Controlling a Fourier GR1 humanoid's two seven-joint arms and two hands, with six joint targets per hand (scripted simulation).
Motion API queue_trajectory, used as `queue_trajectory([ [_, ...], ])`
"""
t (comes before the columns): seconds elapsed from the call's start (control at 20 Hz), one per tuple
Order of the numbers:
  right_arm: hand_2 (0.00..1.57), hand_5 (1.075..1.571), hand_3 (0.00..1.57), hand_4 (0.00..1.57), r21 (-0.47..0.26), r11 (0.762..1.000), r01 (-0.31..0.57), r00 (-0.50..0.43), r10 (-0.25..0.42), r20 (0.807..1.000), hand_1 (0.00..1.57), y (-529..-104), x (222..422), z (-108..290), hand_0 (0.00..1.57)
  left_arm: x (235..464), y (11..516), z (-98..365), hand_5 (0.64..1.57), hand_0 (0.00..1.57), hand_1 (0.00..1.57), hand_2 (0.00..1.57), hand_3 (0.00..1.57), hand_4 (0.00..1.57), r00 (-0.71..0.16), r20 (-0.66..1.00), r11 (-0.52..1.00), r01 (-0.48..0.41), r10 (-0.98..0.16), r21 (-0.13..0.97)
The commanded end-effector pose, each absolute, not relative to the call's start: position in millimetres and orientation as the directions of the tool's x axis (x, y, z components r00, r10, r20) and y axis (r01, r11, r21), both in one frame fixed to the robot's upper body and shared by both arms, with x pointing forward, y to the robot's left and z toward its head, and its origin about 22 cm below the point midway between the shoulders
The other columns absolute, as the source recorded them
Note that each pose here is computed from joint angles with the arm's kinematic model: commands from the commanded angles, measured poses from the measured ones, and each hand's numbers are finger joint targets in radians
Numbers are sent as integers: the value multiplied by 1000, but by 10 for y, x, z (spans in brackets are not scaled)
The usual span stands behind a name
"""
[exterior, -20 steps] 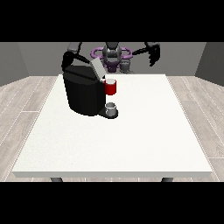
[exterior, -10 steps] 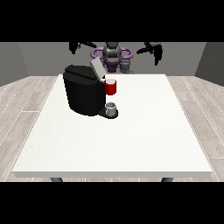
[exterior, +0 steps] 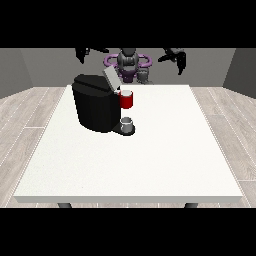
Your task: Insert the coffee pod into the coffee machine and close the lid
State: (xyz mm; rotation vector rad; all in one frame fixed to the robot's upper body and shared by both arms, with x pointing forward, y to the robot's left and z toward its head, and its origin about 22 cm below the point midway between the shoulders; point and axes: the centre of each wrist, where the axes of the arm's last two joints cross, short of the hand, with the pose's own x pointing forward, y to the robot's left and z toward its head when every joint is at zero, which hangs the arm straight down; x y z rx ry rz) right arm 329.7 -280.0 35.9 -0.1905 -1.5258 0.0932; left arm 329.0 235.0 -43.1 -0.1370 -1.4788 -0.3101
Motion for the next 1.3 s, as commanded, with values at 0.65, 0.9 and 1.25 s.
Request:
queue_trajectory([
  [0.65,0,1571,0,0,-70,998,4,32,70,997,0,-2377,3788,702,0,3138,2327,142,1571,0,0,0,0,356,-107,988,966,218,-116,137],
  [0.9,0,1571,0,0,-85,994,-70,27,88,996,0,-2338,3838,737,0,3006,2584,81,1571,0,0,0,0,381,-120,986,971,192,-119,140],
  [1.25,0,1571,0,73,-121,987,-101,-20,120,993,0,-2172,3957,839,0,3003,2569,228,1571,0,0,0,0,312,-128,980,971,167,-151,171],
])
